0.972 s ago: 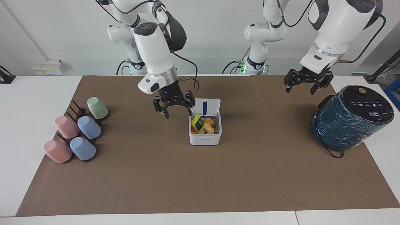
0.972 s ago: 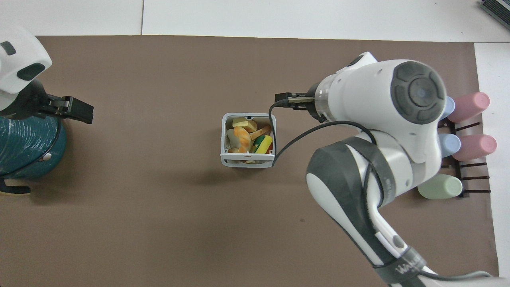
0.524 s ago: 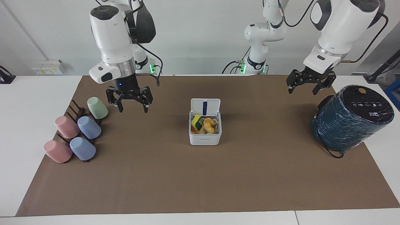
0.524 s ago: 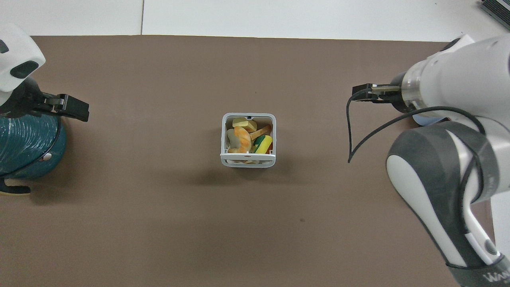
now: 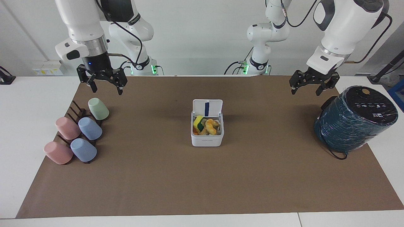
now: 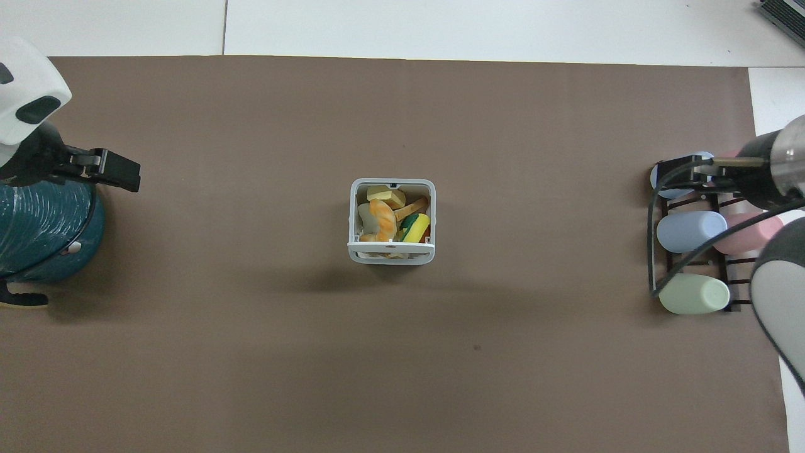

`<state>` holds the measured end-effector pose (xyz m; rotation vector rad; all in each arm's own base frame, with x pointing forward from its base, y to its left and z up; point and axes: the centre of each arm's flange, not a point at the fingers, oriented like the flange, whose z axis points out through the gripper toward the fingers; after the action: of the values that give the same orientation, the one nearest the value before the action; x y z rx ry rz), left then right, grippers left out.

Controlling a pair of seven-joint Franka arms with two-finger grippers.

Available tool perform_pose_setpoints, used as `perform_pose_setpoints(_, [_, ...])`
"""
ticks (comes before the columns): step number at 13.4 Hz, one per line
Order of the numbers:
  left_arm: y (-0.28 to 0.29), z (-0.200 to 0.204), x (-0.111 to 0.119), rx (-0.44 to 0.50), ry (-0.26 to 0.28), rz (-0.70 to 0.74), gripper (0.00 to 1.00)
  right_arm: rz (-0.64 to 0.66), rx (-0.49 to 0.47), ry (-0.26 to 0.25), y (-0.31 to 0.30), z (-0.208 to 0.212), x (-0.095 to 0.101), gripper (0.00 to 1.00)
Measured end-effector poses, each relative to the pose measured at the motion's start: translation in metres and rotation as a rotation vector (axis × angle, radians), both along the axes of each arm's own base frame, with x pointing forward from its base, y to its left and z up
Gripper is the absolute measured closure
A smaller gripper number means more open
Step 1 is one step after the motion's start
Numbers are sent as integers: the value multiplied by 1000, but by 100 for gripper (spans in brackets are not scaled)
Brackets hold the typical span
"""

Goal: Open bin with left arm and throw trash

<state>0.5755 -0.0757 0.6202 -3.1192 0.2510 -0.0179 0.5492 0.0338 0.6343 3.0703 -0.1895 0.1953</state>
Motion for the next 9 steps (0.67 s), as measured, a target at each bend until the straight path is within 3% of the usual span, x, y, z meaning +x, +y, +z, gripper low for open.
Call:
perform_pose_setpoints(4, [0,1,1,-1,-9,-1,0,16,1,43,-53,16,-13,0])
perform_pose_setpoints(9, [-1,3,4,-5,-39,0,0,35,1,66,-44,7,-12,0])
